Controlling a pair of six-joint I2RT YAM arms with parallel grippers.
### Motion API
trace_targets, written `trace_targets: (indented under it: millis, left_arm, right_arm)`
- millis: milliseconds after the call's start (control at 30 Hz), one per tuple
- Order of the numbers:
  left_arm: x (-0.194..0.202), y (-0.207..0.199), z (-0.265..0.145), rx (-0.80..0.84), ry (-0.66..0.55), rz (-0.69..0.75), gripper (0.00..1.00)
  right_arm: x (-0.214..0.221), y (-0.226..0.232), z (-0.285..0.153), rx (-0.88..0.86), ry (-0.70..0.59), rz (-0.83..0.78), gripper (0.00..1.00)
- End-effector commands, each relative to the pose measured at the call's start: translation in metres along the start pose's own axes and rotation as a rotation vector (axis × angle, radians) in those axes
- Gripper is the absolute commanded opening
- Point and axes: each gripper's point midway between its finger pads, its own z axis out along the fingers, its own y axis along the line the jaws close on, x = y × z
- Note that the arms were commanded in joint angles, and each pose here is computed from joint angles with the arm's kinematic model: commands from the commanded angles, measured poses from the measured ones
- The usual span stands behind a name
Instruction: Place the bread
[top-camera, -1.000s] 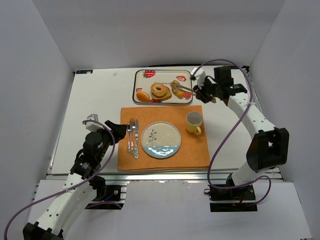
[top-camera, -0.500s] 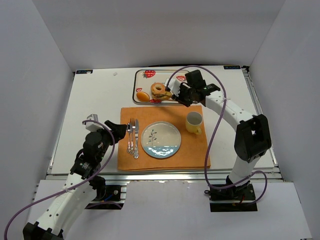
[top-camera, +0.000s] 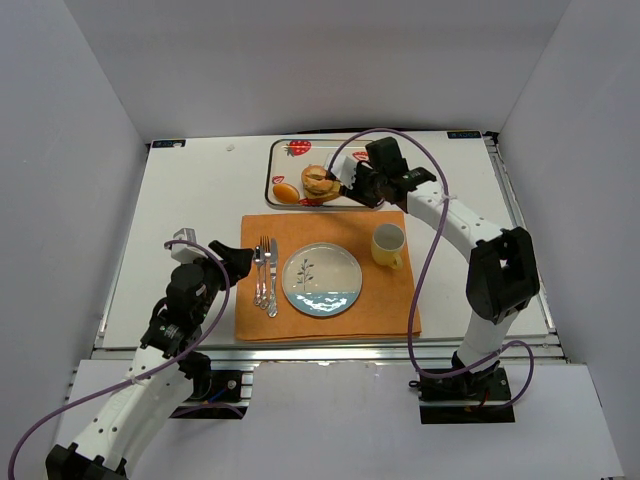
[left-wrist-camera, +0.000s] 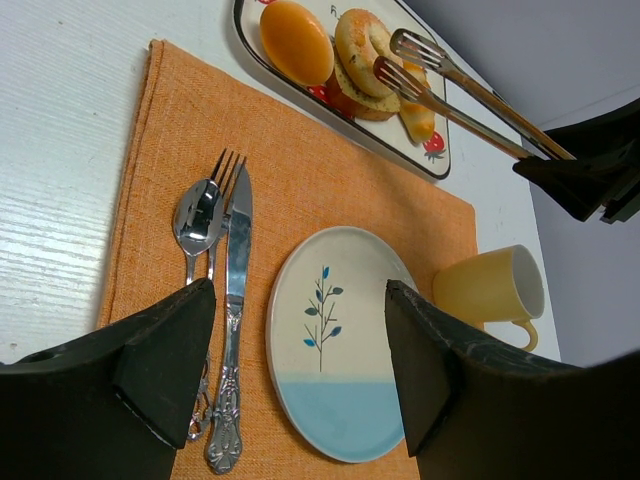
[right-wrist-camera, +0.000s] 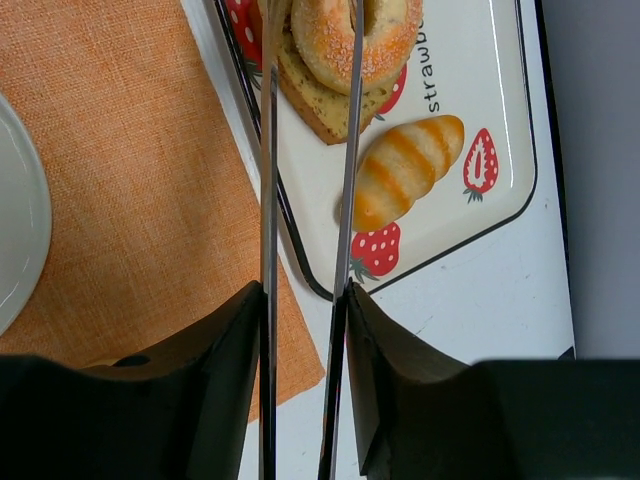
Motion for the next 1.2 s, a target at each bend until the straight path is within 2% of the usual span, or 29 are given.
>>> trace_targets:
  millis: [0,733,833,900,967,1033,1067,1167]
  left_arm:
    - [-0.006,-0.003,0.0,0.005,-0.018,-0.005,0.78]
    - [-0.007,-0.003,-0.001,0.002,-0.023,-0.005,0.78]
    - [-0.007,-0.003,-0.001,0.002,-0.023,-0.007,0.78]
    - [-0.009,-0.005,-0.001,0.005,-0.024,-0.006,0.78]
    - [-0.009,-0.004,-0.001,0.003,-0.024,-0.006,0.78]
    - [-0.009,-0.004,-0.002,0.004,-0.026,-0.006,0.78]
    - [-0.009,-0.004,-0.002,0.004,-0.026,-0.006,0.78]
    - [-0.009,-0.004,-0.002,0.002,-0.026,-0.006,0.78]
  right_arm:
    - [-0.023,-0.023,-0.007,0.081,-0.054,-0.039,0.43]
    - [-0.002,-0.024,0.024,0.079,0.025,-0.016,0.45]
    - [0.0,-0.022,0.025,0.067,0.035,-0.009,0.38]
    - [0.0,-0.021,0.023,0.064,0.038,-0.001,0.28]
    - [-0.001,-0.02,0.022,0.06,0.035,0.007,0.21]
    - [-0.009,-0.022,0.013,0.064,0.008,0.017,0.12]
    - [-0.01,-0.021,0.013,0.061,0.005,0.017,0.12]
    - [-0.024,-0.021,-0.005,0.064,-0.048,0.029,0.02]
